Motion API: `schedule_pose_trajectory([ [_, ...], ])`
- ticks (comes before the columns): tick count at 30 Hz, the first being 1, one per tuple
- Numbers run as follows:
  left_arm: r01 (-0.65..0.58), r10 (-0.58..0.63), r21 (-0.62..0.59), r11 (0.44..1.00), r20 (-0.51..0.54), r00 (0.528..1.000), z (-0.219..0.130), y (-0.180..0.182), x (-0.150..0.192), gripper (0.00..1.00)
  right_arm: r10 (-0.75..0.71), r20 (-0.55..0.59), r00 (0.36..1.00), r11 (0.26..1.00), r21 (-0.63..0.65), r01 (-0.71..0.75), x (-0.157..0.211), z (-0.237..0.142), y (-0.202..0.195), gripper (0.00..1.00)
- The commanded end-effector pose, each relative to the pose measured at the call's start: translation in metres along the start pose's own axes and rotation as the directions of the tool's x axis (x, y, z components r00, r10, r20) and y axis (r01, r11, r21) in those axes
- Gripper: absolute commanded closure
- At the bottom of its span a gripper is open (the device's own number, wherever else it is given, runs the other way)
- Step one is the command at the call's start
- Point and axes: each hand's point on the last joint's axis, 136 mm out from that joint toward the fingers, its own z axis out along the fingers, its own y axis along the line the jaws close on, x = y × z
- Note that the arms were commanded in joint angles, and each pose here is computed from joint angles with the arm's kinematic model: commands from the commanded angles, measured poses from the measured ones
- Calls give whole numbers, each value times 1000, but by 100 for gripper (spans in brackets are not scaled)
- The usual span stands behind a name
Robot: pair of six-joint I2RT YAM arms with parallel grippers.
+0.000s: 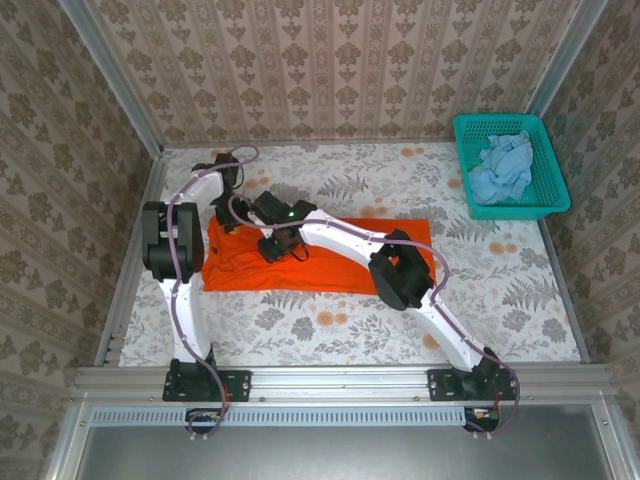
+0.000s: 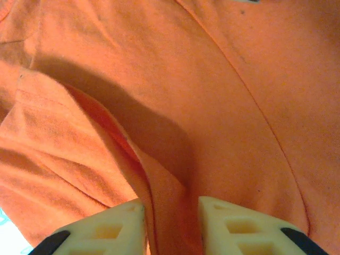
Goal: Fold and stack the t-shirts
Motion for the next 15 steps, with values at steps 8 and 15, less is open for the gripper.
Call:
schedule_pose_trajectory([
  [8, 14, -16, -30, 999, -57, 998, 17, 14, 9, 54, -100, -12, 995, 991, -93, 99, 16, -9, 20, 89],
  [15, 15, -17, -32, 999, -60, 998, 21, 15, 8, 54, -161, -10, 987, 977, -142, 158, 34, -16, 25, 86],
])
